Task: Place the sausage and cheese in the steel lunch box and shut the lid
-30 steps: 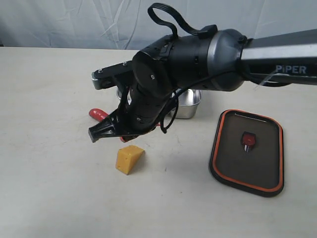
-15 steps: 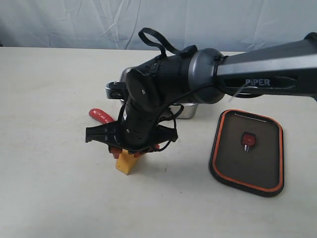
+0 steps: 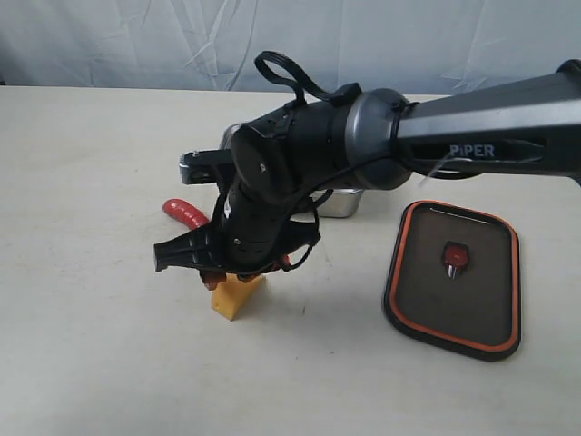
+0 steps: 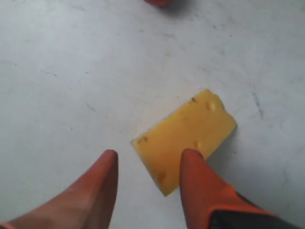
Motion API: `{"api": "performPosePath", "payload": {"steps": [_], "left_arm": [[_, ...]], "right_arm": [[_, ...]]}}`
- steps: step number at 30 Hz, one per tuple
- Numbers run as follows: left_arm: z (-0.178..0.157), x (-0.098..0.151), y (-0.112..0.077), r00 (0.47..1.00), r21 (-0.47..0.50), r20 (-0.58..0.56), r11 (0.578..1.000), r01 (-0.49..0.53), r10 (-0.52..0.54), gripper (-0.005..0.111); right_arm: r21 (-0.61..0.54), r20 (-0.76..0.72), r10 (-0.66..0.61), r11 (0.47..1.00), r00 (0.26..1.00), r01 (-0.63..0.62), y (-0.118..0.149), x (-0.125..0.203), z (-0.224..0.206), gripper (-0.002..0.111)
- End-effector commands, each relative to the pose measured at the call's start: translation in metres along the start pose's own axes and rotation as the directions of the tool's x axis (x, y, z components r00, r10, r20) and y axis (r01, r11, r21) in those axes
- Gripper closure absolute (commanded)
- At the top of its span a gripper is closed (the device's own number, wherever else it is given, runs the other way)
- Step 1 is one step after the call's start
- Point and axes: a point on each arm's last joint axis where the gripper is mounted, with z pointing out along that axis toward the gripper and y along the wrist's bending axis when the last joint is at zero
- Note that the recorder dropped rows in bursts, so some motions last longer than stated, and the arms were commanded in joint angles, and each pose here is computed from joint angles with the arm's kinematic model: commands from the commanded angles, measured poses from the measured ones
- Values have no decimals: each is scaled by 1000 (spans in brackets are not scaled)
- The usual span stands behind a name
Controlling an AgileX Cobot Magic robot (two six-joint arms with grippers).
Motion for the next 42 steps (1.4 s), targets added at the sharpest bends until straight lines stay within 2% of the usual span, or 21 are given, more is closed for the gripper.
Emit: {"api": "performPosePath", "payload": {"steps": [1, 3, 7, 8, 9, 10, 12, 13, 14, 16, 17, 18, 19, 23, 26, 30, 32, 36, 38, 42], "left_arm": [[0, -1, 0, 1000, 4, 17, 1000, 0, -1, 107], [0, -1, 0, 1000, 4, 17, 1000, 0, -1, 107], [0, -1, 0, 1000, 4, 17, 1000, 0, -1, 107], [0, -1, 0, 1000, 4, 17, 1000, 0, -1, 107], [0, -1, 0, 1000, 4, 17, 1000, 0, -1, 107], [0, -1, 0, 1000, 4, 17, 1000, 0, -1, 107], [0, -1, 0, 1000, 4, 17, 1000, 0, -1, 107], [0, -1, 0, 1000, 4, 17, 1000, 0, -1, 107], [0, -1, 0, 1000, 4, 17, 1000, 0, -1, 107], [0, -1, 0, 1000, 4, 17, 1000, 0, -1, 107], [0, -1, 0, 1000, 4, 17, 1000, 0, -1, 107], [0, -1, 0, 1000, 4, 17, 1000, 0, -1, 107], [0, -1, 0, 1000, 4, 17, 1000, 0, -1, 107], [0, -1, 0, 1000, 4, 17, 1000, 0, -1, 107], [0, -1, 0, 1000, 4, 17, 1000, 0, -1, 107], [0, -1, 0, 1000, 4, 17, 1000, 0, -1, 107], [0, -1, 0, 1000, 4, 17, 1000, 0, -1, 107], [0, -1, 0, 1000, 4, 17, 1000, 0, -1, 107], [0, -1, 0, 1000, 4, 17, 1000, 0, -1, 107], [0, -1, 0, 1000, 4, 17, 1000, 0, -1, 107]], "right_arm": [[15, 7, -340, 940, 940, 340, 0, 0, -6, 67], [19, -21, -485, 874, 874, 485, -1, 2, -12, 67], [60, -80, -728, 678, 681, 732, -7, 2, -25, 67], [73, -94, -771, 626, 630, 777, -8, 2, -27, 67], [83, -123, -834, 531, 538, 843, -11, 2, -29, 60], [84, -139, -858, 486, 494, 870, -12, 2, -29, 56], [93, -144, -879, 445, 454, 891, -12, 0, -28, 43], [94, -151, -898, 403, 414, 910, -12, 0, -29, 40], [87, -154, -916, 362, 371, 928, -11, 1, -28, 40], [79, -146, -958, 238, 247, 968, -11, -1, -23, 41], [85, -135, -967, 207, 217, 975, -10, -3, -20, 41], [91, -124, -980, 145, 156, 985, -9, -4, -16, 41], [93, -117, -984, 124, 134, 988, -8, -5, -12, 41], [118, -93, -988, 116, 127, 986, -6, -7, -12, 41], [183, -32, -990, 129, 137, 975, 0, -13, -21, 41], [323, 129, -978, 198, 164, 926, 11, -28, -28, 42], [369, 196, -967, 226, 162, 901, 16, -35, -23, 50], [339, 215, -951, 284, 220, 897, 22, -50, -4, 71], [315, 239, -923, 367, 302, 875, 25, -64, 5, 73], [281, 259, -883, 456, 391, 844, 35, -86, 19, 71]]}}
